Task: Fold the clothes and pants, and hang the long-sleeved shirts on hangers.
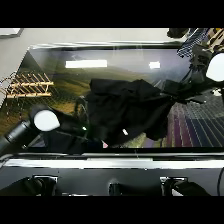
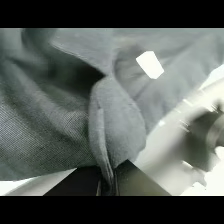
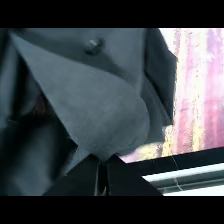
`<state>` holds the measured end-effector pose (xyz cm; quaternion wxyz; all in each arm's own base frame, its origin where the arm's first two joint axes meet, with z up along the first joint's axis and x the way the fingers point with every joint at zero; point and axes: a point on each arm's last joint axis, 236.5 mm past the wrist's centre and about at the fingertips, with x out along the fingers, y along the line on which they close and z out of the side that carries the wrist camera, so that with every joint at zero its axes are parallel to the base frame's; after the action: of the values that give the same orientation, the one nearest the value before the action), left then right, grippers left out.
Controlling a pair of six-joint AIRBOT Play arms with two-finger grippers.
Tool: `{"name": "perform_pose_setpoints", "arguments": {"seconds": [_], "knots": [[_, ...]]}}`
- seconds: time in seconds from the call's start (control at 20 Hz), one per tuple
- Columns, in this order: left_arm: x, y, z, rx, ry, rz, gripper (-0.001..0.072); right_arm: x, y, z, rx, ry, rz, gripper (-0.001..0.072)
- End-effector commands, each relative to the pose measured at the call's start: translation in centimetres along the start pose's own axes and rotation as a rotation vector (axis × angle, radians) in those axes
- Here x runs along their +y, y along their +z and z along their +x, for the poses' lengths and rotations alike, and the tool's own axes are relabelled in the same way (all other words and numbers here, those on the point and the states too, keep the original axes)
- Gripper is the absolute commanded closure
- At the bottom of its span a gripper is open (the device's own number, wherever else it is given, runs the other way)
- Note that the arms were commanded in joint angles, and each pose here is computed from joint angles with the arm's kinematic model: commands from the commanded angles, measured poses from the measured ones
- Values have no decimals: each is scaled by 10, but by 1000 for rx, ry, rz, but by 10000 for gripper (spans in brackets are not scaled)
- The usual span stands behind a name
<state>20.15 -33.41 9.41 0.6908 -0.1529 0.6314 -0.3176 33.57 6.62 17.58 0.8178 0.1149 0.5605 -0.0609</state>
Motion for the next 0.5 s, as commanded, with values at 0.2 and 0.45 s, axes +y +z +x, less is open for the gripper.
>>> {"name": "perform_pose_setpoints", "arguments": {"seconds": [0.2, 0.45], "knots": [[-58, -32, 106, 85, -143, -273, 689, -9, 24, 61, -45, -86, -28, 690], [-36, -26, 166, 147, -149, -404, 688, -4, 27, 154, -26, -106, 51, 689]]}}
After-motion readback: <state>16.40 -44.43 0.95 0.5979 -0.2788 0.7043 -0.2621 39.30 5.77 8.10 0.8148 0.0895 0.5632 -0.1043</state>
